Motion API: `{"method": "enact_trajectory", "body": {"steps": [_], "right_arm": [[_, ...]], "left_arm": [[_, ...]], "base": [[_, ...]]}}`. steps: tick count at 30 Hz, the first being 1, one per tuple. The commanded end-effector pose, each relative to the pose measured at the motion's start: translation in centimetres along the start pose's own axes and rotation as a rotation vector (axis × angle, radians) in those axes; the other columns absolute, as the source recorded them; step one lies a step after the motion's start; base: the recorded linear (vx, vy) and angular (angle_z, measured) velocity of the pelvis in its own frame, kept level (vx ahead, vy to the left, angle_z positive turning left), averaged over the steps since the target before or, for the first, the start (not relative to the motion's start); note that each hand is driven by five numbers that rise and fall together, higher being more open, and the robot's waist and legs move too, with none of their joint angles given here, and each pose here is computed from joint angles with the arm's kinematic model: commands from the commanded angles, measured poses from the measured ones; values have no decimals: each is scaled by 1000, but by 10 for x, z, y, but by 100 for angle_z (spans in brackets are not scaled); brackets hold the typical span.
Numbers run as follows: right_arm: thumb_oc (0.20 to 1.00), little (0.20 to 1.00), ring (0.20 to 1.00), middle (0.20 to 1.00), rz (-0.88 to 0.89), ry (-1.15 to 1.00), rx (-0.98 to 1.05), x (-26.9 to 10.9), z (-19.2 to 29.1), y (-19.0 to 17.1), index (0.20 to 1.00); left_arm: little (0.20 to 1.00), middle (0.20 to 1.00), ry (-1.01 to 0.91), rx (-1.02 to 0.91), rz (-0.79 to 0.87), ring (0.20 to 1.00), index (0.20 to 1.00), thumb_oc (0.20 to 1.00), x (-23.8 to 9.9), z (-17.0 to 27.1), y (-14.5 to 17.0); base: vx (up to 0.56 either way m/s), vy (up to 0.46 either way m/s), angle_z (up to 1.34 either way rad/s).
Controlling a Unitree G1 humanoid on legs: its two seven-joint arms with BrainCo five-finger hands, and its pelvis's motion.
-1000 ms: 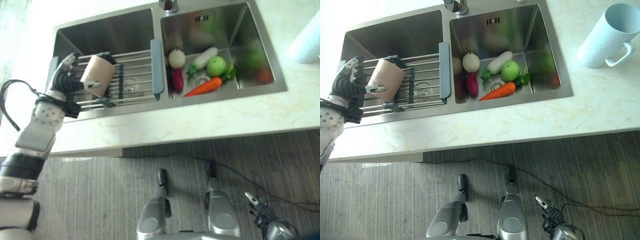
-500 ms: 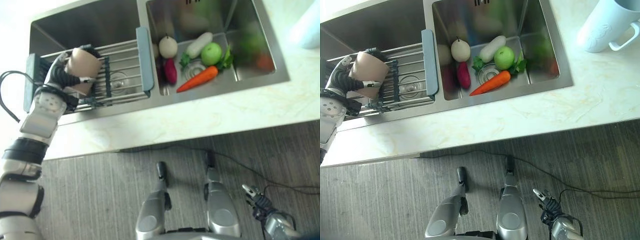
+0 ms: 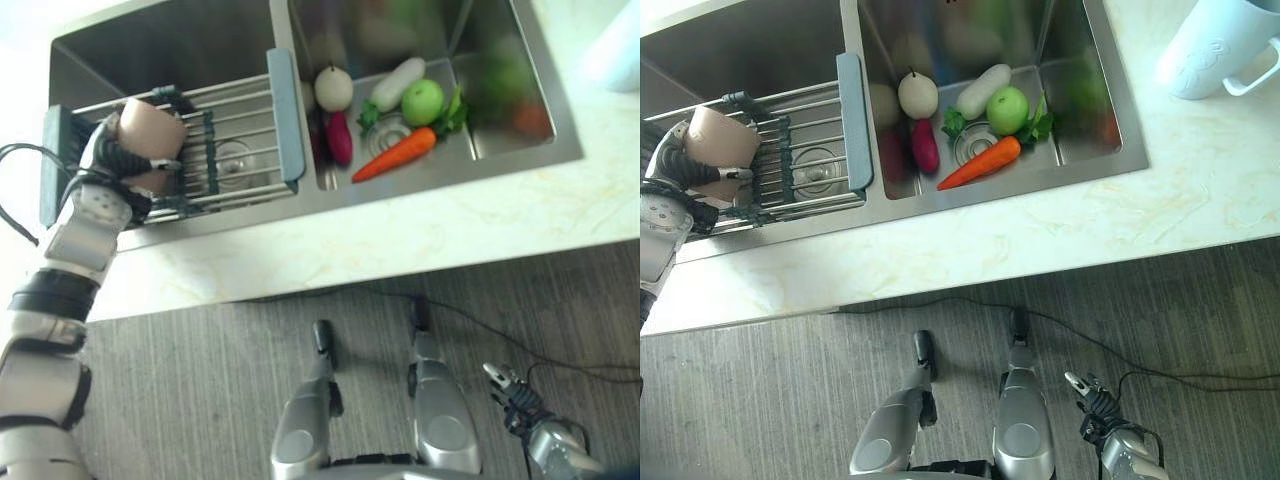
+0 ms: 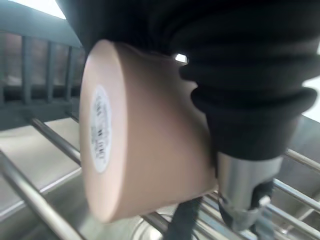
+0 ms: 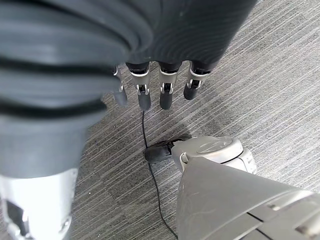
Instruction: Place the dishes in the dishwasher.
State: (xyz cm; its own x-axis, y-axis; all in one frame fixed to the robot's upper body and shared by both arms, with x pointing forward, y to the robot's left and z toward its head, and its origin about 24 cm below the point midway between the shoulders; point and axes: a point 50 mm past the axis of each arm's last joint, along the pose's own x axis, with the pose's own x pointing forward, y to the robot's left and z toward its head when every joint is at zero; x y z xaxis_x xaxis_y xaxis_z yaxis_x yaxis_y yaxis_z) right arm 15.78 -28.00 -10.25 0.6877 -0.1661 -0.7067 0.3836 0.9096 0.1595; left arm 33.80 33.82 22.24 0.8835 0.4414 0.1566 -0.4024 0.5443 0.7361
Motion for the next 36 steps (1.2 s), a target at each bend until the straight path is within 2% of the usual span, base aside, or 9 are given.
{"method": "enact_trajectory", "body": {"steps": [1, 2, 3, 4, 11, 18, 24, 29, 36], "right_arm": [[1000, 1000, 1000, 1000, 13, -40, -7, 1, 10, 2, 1000], [1000, 1000, 1000, 1000, 13, -45, -6, 1, 12, 2, 1000], [1000, 1000, 1000, 1000, 14, -46, -6, 1, 12, 2, 1000], [1000, 1000, 1000, 1000, 14, -47, -6, 1, 12, 2, 1000], [1000, 1000, 1000, 1000, 12, -59, -13, 1, 19, -2, 1000], [1000, 1000, 1000, 1000, 2, -47, -2, 1, 16, -3, 1000], [1000, 1000, 1000, 1000, -31, -12, 29, -3, -5, -6, 1000], [1000, 1000, 1000, 1000, -100, 64, 60, -11, -40, -13, 1000], [1000, 1000, 1000, 1000, -160, 155, 69, -25, -76, -17, 1000]], "left_arm": [[1000, 1000, 48, 93, 100, 1000, 1000, 1000, 8, -1, 28], [1000, 1000, 60, 134, 95, 1000, 1000, 1000, 9, -2, 30], [561, 561, 62, 159, 93, 561, 561, 561, 9, -2, 31], [200, 200, 62, 188, 92, 200, 200, 200, 10, -2, 31], [200, 200, -55, 458, 12, 200, 200, 200, 10, 17, 32], [200, 200, -294, 520, -4, 200, 200, 200, 2, 52, 21], [200, 200, -641, 439, 159, 200, 200, 200, -30, 108, 25], [200, 200, -815, 289, 225, 200, 200, 200, -63, 112, 18], [200, 200, -893, 119, 354, 200, 200, 200, -89, 90, 17]], "base": [[0, 0, 0], [0, 0, 0], [0, 0, 0], [0, 0, 0], [0, 0, 0], [0, 0, 0], [8, 6, 1], [22, -26, 0], [20, -49, 7]]}}
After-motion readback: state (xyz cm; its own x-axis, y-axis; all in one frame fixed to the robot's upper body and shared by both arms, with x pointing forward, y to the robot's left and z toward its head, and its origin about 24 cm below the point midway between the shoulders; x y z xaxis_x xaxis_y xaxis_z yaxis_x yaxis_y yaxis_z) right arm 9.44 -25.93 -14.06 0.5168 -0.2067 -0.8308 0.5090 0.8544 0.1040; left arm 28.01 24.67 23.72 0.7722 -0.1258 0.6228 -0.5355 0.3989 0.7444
